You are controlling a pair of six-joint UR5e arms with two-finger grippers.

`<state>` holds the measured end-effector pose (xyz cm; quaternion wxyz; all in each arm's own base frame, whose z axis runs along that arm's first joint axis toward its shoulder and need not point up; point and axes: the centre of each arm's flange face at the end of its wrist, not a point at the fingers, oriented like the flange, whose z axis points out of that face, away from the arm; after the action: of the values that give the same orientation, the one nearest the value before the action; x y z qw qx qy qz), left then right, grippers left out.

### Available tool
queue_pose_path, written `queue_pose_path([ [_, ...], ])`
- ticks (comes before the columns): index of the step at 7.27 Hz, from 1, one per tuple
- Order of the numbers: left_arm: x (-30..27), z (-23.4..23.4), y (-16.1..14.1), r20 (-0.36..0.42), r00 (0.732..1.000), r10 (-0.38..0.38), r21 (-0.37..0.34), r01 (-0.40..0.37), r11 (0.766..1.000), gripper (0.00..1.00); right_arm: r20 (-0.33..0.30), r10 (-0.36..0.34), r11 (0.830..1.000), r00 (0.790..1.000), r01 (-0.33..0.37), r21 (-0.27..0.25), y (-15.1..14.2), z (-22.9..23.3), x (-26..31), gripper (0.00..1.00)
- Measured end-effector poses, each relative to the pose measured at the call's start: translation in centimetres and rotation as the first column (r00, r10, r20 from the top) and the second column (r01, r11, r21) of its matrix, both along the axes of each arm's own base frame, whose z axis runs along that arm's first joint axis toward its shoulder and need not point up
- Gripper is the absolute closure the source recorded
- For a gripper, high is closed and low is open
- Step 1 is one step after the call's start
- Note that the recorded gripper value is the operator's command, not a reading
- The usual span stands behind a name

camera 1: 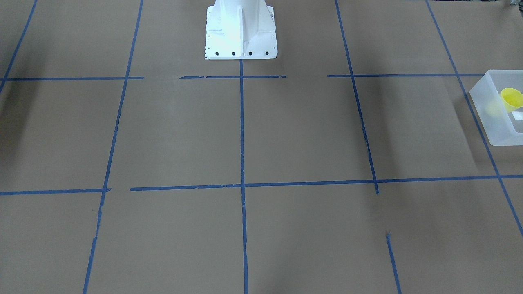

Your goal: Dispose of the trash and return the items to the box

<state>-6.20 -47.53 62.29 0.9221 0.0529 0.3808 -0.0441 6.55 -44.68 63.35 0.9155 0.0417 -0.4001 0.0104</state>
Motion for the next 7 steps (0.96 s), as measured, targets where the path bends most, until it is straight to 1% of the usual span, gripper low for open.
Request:
queue_pose_path([
  [4,0.00,-0.17,-0.12,0.000,1.000,0.000,0.003,0.000,1.000,0.00,-0.003,0.000,1.000,1.000,0.000,0.000,0.00,0.01,0.02,0.00],
  [7,0.01,0.09,-0.17,-0.003,1.000,-0.008,-0.012,0.008,1.000,0.00,-0.003,0.001,1.000,1.000,-0.001,0.002,-0.04,-0.07,0.02,0.00],
])
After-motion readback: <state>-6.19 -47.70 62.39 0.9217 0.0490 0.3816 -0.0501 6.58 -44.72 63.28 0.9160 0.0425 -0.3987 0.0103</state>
